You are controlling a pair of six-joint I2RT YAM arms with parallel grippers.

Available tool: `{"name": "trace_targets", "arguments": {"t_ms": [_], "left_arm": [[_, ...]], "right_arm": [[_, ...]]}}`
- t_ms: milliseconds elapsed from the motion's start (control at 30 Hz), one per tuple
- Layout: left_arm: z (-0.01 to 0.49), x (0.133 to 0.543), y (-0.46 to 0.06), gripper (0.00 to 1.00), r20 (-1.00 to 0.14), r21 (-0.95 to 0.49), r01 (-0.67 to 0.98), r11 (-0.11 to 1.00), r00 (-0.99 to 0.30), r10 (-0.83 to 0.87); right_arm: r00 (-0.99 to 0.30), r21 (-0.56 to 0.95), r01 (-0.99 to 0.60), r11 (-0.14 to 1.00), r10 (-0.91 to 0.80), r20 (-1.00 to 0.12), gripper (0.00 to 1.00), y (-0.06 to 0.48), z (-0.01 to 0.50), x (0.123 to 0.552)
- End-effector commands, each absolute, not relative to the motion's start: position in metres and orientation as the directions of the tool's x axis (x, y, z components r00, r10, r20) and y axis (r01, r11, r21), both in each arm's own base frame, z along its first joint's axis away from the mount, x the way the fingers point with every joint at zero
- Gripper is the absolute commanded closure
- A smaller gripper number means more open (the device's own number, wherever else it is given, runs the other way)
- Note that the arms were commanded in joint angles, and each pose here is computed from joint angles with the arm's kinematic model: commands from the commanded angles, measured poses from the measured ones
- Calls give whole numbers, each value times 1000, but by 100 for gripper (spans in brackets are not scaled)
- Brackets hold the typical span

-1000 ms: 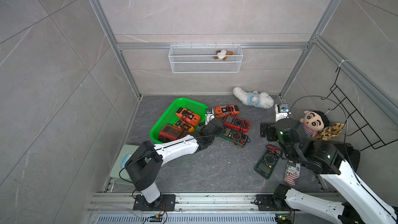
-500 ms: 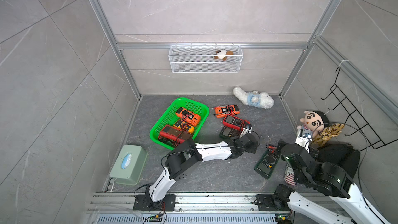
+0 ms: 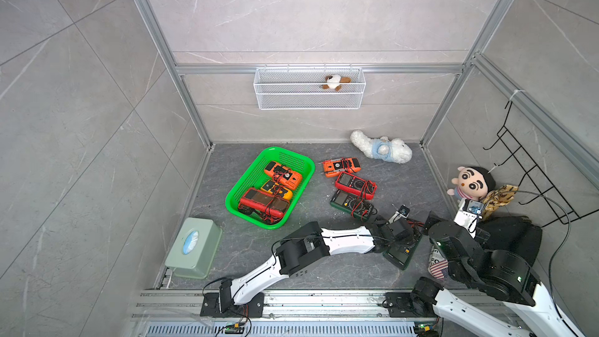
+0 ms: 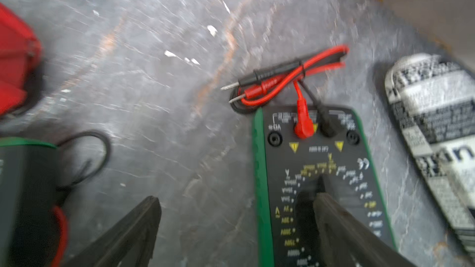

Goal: Put the multimeter into the basket
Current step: Pick up the multimeter from the center of the board.

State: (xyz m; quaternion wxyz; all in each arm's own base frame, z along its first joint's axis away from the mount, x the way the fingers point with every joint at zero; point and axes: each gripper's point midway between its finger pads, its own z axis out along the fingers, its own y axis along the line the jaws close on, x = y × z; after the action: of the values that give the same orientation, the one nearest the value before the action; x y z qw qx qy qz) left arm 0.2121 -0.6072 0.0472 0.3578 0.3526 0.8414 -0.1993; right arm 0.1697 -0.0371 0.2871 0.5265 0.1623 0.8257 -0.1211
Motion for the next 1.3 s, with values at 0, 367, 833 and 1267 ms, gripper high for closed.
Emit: {"name": "trace_targets", "arguments": {"t_ms": [0, 367, 833, 1267], "left_arm": [[50, 198, -618, 2, -743, -35, 786, 617, -434, 510], [66, 192, -616, 2, -767, 3, 761, 648, -414, 490], [99, 141, -641, 2, -811, -57, 857, 512, -339, 477], [31, 155, -635, 2, -707, 121, 818, 563, -326, 627]], "right_arm": [[-395, -51, 408, 911, 126, -910, 0, -39, 286, 171], [-429, -80, 382, 921, 101, -898, 0, -30, 281, 176], [-469, -121, 361, 925, 67, -881, 0, -19, 276, 185], [-470, -113, 354, 929, 72, -880, 0, -17, 275, 185]]}}
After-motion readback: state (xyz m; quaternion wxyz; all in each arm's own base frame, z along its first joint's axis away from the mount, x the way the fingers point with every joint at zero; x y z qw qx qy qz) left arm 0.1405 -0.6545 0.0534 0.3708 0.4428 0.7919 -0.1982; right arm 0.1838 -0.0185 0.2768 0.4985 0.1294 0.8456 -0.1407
